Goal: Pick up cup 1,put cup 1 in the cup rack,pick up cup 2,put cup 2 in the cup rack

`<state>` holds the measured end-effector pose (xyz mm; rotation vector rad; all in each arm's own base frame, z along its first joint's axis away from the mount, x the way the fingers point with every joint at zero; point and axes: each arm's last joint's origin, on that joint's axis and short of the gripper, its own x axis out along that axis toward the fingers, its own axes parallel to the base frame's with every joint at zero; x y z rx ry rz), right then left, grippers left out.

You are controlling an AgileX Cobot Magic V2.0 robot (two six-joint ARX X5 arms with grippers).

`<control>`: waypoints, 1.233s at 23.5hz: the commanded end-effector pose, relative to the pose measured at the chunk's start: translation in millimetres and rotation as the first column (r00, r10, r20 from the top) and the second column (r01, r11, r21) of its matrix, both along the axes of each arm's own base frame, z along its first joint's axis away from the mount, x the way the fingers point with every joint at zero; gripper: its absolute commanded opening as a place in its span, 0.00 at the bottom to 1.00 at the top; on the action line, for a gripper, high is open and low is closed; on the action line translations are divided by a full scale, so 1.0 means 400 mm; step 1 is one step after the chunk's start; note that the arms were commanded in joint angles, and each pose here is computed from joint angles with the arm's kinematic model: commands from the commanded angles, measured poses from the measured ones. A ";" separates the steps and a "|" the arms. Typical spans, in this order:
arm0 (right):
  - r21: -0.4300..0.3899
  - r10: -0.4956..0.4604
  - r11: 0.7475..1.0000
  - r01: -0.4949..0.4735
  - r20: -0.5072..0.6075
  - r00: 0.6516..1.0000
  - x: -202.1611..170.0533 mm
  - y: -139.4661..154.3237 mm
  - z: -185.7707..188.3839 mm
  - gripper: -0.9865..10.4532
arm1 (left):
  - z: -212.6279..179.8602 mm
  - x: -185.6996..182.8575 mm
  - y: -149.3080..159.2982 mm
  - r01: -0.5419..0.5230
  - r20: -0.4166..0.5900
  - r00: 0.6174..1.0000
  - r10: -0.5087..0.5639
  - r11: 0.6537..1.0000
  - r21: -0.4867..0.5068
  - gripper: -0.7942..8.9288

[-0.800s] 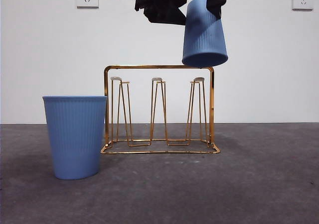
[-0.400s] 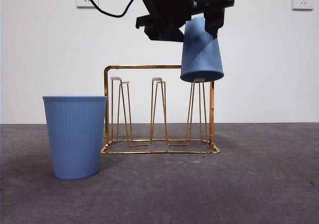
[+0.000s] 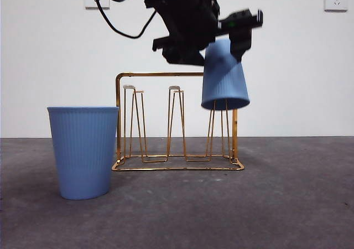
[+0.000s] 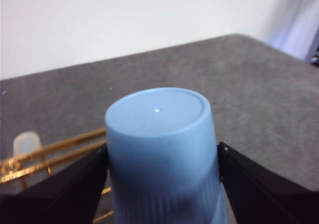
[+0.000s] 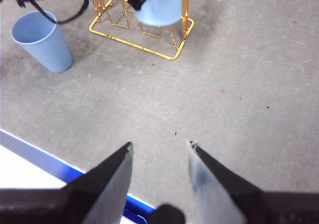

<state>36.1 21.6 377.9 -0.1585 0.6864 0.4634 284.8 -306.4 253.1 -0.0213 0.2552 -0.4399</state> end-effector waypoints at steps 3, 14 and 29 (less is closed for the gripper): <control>-0.007 0.003 1.000 -0.003 0.008 1.000 0.002 0.001 -0.003 0.25 | -0.024 -0.001 -0.012 -0.035 -0.027 0.999 0.035 0.999 -0.014 0.07; -0.011 0.017 1.000 -0.016 0.031 0.999 0.005 0.003 0.000 0.25 | -0.079 -0.014 -0.045 -0.077 -0.074 0.994 0.075 0.997 -0.017 0.07; -0.028 0.033 0.999 -0.032 0.040 0.999 0.005 0.003 0.000 0.25 | -0.154 -0.031 -0.073 -0.142 -0.147 0.979 0.143 0.990 0.017 0.07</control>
